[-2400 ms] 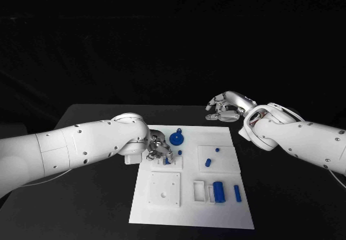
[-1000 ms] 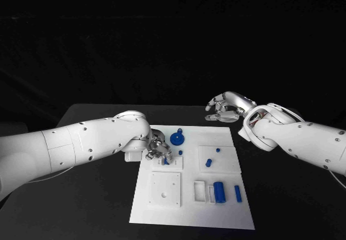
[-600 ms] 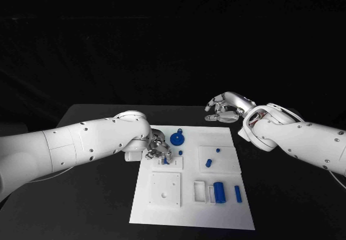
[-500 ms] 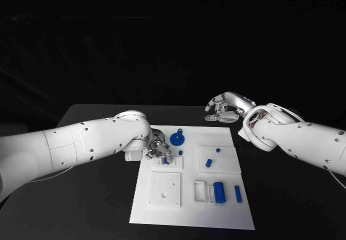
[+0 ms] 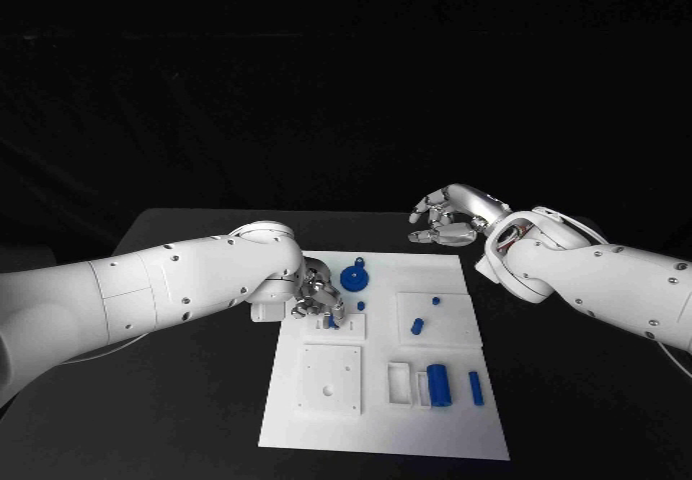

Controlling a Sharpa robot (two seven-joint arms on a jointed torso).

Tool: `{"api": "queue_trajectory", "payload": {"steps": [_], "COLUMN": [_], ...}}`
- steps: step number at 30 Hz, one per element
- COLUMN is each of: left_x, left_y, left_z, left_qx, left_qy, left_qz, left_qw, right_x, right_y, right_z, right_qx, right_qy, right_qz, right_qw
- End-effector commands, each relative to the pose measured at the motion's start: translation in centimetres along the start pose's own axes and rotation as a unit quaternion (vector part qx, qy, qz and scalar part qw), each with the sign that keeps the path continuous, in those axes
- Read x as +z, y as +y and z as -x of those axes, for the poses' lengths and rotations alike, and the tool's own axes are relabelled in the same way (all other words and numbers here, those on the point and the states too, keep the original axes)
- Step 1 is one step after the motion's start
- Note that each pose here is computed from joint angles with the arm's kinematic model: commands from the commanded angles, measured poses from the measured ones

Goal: Assemble the parts on the task board

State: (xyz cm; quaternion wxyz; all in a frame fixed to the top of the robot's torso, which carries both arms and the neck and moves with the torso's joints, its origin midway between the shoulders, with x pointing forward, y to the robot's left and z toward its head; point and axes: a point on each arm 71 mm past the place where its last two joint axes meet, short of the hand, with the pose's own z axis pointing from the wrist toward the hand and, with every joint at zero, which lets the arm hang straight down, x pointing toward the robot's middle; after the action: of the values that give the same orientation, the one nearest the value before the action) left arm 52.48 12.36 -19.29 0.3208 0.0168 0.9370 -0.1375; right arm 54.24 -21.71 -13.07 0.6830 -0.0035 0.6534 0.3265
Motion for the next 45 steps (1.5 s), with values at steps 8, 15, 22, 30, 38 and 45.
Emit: {"api": "queue_trajectory", "payload": {"steps": [8, 15, 22, 30, 38, 45], "left_x": [-0.04, -0.04, 0.05, 0.24, 0.42, 0.69], "left_y": [-0.36, -0.38, -0.45, -0.36, -0.55, -0.68], "left_z": [-0.25, -0.31, -0.22, -0.01, -0.05, -0.39], "left_qx": [0.007, 0.010, 0.009, 0.006, 0.017, 0.018], "left_qy": [0.014, 0.018, 0.015, 0.004, -0.002, 0.004], "left_qz": [-0.005, -0.005, -0.003, 0.002, 0.006, 0.005], "left_qw": [1.000, 1.000, 1.000, 1.000, 1.000, 1.000], "right_x": [0.04, 0.03, 0.02, -0.01, -0.04, -0.06], "right_y": [0.21, 0.22, 0.26, 0.31, 0.43, 0.48], "right_z": [-0.16, -0.17, -0.18, -0.20, -0.24, -0.26], "right_qx": [-0.005, -0.005, -0.005, -0.006, -0.006, -0.006], "right_qy": [0.008, 0.008, 0.008, 0.009, 0.011, 0.011], "right_qz": [0.006, 0.006, 0.006, 0.007, 0.009, 0.010], "right_qw": [1.000, 1.000, 1.000, 1.000, 1.000, 1.000]}}
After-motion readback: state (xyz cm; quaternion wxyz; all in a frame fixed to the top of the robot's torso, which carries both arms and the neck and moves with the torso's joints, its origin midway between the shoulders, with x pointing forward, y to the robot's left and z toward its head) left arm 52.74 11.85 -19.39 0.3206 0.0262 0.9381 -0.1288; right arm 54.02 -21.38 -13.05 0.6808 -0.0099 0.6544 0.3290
